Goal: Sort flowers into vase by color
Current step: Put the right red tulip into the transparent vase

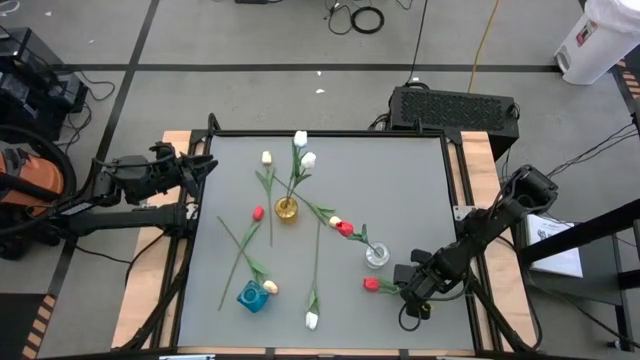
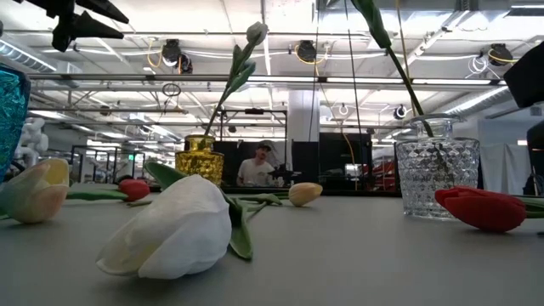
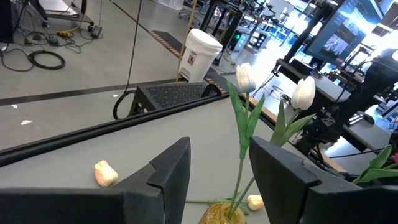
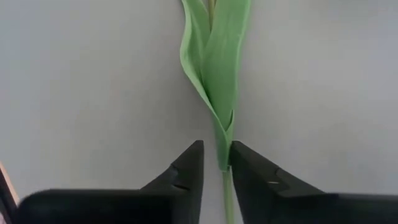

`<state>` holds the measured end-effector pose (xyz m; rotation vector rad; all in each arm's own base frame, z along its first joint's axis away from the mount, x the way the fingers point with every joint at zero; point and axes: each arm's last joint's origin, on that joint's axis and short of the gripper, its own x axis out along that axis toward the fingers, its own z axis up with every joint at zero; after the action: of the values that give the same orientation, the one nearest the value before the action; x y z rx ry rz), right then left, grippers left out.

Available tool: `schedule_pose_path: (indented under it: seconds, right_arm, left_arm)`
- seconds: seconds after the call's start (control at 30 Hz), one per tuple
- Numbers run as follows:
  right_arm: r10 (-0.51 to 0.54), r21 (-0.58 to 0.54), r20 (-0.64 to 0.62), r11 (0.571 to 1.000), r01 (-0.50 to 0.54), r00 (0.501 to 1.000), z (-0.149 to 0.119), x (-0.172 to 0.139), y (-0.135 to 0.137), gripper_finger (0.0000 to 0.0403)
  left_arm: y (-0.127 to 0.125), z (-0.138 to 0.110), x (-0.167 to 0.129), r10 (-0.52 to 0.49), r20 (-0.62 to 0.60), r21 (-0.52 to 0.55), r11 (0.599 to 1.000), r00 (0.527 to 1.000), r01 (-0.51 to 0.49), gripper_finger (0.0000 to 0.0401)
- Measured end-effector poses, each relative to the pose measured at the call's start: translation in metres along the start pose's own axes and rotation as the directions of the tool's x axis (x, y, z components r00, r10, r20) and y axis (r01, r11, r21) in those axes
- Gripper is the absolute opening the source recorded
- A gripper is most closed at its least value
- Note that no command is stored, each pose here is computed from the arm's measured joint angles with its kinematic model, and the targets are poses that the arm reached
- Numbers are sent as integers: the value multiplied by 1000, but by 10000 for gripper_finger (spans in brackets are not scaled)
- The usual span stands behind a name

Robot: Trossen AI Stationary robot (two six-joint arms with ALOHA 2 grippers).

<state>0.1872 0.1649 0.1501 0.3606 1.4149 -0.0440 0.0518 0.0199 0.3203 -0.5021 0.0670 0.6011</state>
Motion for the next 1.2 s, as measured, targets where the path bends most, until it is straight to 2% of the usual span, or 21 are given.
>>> schedule_pose_path:
  seconds: [0.27, 0.73, 0.9, 1.07, 1.2]
  right_arm:
    - [2, 0, -2, 1000, -2, 1000, 0, 0, 0, 6]
    - [4, -44, 0, 999, -4, 1000, 0, -1, 1, 1]
    - [24, -154, 14, 988, -22, 1000, 4, -5, 6, 1]
    - [43, -177, 31, 984, -37, 999, 7, -10, 12, 0]
    - [83, -248, 60, 967, -65, 995, 13, -22, 23, 0]
  left_arm:
    - [0, 0, 0, 0, 0, 1, 1000, 1000, 0, 171]
    - [0, 0, 0, 1, 0, 6, 1000, 1000, -1, 171]
    - [0, 0, 0, 0, 0, 6, 1000, 1000, 0, 171]
    - [0, 0, 0, 0, 0, -1, 1000, 1000, 0, 171]
    - [0, 0, 0, -1, 2, -2, 1000, 1000, 1, 171]
